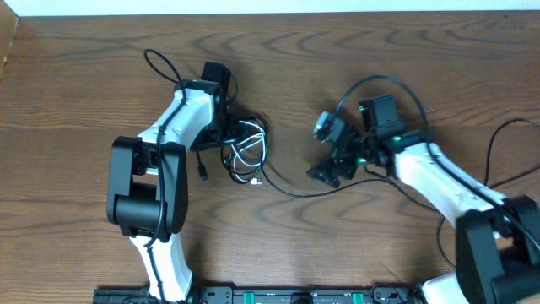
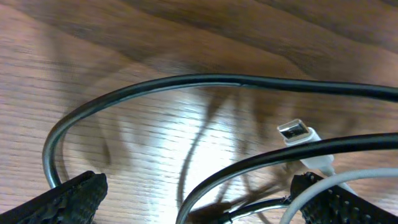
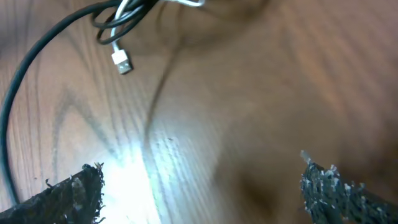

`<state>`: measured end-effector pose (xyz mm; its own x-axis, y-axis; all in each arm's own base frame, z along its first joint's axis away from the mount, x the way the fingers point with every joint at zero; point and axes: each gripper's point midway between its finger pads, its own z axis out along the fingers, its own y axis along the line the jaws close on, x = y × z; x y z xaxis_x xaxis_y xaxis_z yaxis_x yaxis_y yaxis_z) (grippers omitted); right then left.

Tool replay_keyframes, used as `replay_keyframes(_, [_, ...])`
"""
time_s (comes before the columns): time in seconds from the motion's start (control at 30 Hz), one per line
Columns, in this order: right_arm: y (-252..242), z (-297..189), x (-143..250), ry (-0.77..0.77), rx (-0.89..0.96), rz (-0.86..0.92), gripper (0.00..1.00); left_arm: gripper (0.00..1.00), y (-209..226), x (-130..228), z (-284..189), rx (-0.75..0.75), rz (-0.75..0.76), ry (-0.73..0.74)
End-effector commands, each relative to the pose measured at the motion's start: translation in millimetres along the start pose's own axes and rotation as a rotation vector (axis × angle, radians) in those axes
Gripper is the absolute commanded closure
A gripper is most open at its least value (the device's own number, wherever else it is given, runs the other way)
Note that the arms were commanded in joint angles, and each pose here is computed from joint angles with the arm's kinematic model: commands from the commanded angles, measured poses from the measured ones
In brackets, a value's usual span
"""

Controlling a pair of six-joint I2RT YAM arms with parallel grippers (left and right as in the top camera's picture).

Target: Untangle cables

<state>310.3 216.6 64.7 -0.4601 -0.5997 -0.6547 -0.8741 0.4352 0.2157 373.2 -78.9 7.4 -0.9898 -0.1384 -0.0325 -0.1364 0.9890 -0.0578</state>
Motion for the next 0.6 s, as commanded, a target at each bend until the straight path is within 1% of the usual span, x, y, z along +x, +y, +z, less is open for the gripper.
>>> replay_keyframes(0.0, [12,19,3,0.027,-0.044,-0.036,0.02,0.0,-11,4,0,0.007,0.042,0.0])
replay_keyframes(0.1, [18,27,3,0.035,-0.06,-0.049,0.03,0.0,-16,6,0,0.006,0.056,0.001])
replay_keyframes(0.37, [21,27,0,0.023,-0.075,-0.049,0.03,0.0,-14,5,0,-0.01,0.058,-0.005])
replay_keyframes(0.47, [27,25,-9,-0.018,-0.111,-0.032,0.03,0.0,-14,5,0,-0.01,0.058,-0.005])
replay_keyframes(0.57, [40,21,-25,-0.093,-0.185,-0.041,0.04,0.0,-14,5,0,-0.01,0.058,-0.005])
